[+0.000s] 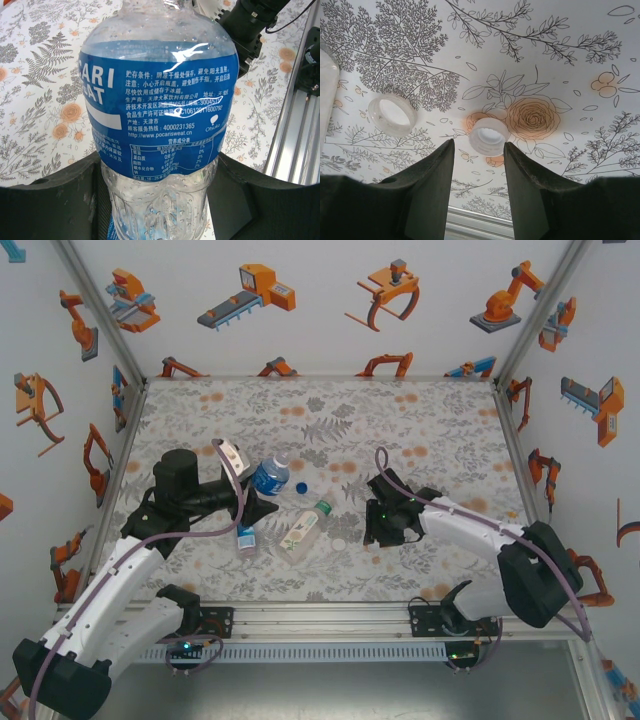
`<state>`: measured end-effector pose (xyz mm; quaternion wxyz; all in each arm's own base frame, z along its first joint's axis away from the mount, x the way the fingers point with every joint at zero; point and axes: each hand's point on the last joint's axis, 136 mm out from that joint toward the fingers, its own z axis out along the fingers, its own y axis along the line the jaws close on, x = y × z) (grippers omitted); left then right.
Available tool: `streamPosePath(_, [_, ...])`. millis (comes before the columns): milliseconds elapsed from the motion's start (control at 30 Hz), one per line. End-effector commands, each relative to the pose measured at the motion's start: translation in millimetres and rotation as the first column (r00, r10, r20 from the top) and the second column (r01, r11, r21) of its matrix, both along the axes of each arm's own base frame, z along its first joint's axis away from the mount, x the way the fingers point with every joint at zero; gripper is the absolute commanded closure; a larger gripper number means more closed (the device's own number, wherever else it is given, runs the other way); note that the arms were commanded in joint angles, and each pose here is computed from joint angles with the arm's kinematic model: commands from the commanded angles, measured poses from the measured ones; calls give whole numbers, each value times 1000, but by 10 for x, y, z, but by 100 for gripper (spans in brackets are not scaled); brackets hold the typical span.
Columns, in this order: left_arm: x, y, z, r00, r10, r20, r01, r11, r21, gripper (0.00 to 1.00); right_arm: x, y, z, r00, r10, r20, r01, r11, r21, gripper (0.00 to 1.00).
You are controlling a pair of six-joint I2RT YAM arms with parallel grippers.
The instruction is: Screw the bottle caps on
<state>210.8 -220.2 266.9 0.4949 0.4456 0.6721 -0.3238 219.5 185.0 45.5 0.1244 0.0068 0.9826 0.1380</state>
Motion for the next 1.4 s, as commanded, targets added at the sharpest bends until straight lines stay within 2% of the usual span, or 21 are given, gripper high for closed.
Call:
streamPosePath(0, [-40,-21,111,999,-30,36,30,999,-11,100,32,19,4,1000,-12,2,12,1000,12,57])
streamPosePath(567, [-35,-24,101,999,-30,35,30,999,-9,100,-5,-17,-236,999,-14,-29,14,1000,-17,57])
streamPosePath(933, [-30,-22,95,999,-28,33,29,1000,-7,100,-23,-11,-256,999,-22,-30,22,1000,-1,78])
streamPosePath(1100, [-24,-27,79,999,-29,27,29,1000,-5,100,75,98,-108,1000,-26,14,24,997,71,81])
streamPosePath(1367, [7,-38,28,1000,-27,10,27,1000,2,100,341,261,-114,994,-82,77,53,945,322,81])
